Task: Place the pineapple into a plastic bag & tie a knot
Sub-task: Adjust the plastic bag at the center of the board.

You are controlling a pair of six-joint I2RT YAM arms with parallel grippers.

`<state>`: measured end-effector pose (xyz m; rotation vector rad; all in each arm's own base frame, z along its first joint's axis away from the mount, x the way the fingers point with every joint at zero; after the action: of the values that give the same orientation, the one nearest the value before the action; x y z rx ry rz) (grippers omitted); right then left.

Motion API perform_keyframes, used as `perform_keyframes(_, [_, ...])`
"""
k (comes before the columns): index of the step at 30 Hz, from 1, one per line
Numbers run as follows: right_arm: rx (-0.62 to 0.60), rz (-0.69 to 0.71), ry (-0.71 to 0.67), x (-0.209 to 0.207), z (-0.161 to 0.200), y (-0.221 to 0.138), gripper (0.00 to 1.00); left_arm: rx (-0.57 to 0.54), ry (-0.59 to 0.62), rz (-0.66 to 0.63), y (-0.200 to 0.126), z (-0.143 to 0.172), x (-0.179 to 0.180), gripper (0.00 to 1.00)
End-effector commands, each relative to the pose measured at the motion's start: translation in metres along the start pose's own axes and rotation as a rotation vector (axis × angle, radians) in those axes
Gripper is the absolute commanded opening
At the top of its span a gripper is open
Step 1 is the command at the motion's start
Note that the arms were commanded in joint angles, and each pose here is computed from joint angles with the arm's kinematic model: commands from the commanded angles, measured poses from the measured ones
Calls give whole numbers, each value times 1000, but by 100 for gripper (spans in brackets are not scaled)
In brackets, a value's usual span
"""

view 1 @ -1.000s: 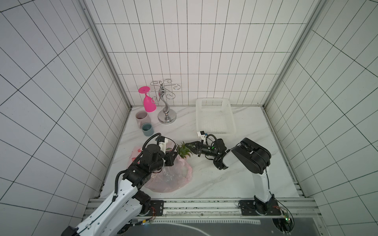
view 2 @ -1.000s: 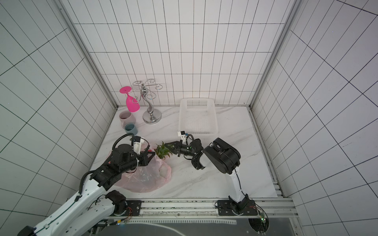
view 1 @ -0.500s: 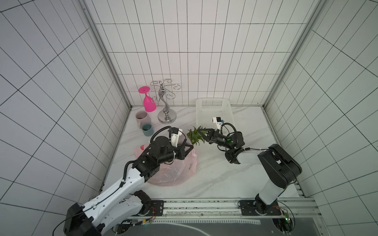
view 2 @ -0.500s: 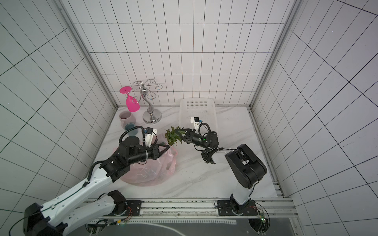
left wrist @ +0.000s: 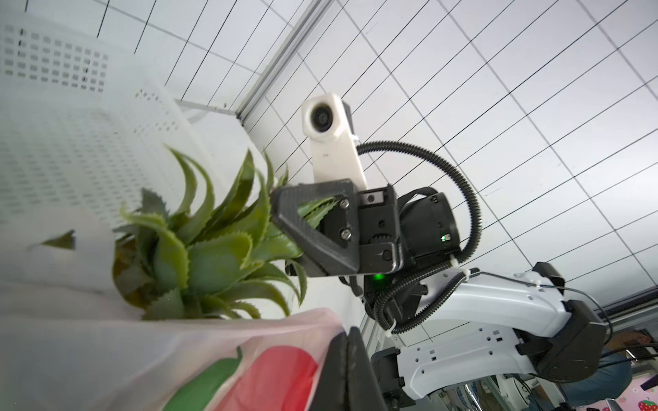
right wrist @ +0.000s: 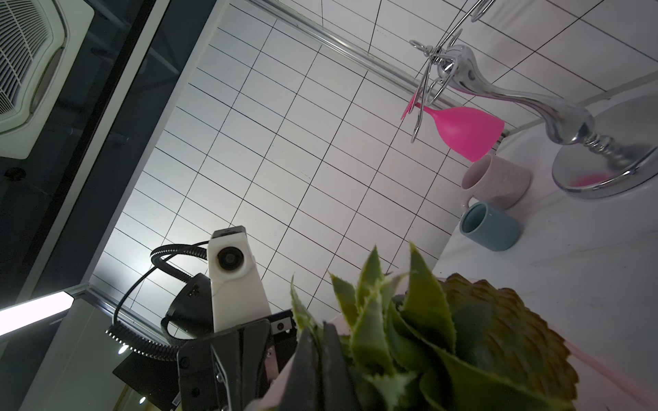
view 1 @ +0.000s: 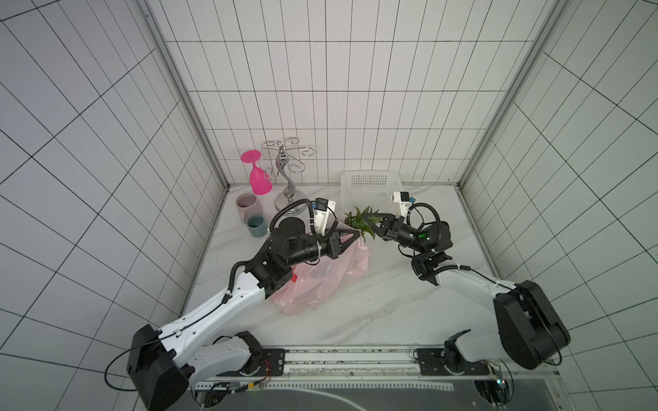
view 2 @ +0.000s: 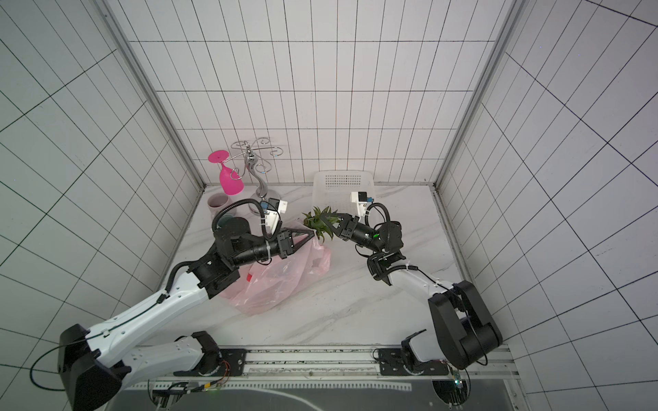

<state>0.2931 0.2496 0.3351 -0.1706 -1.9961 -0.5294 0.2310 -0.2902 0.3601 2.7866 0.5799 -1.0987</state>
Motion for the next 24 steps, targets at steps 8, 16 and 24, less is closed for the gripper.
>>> perform_keyframes(8, [55,-141,-51,44,7,2,0,64,-34,-169,-33,52,40,0])
perform_keyframes(16, [177,-207,54,50,53,5,0,60,-63,-254,-81,87,53,0])
perform_keyframes(24, [281,-192,173,39,87,-1,0,37,-35,-284,-99,88,50,19])
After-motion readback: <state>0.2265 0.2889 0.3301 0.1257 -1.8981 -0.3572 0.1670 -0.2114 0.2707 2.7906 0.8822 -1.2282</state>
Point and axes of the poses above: each gripper's point midway between its finger pads, its own y axis out along the fingers, its own x axis along the line the jaws close on, z = x × y, the point moved 2 cm from there along -y, back along the fingers, and after that the axes turned 3 degrees about y, right-handed, at the moved point
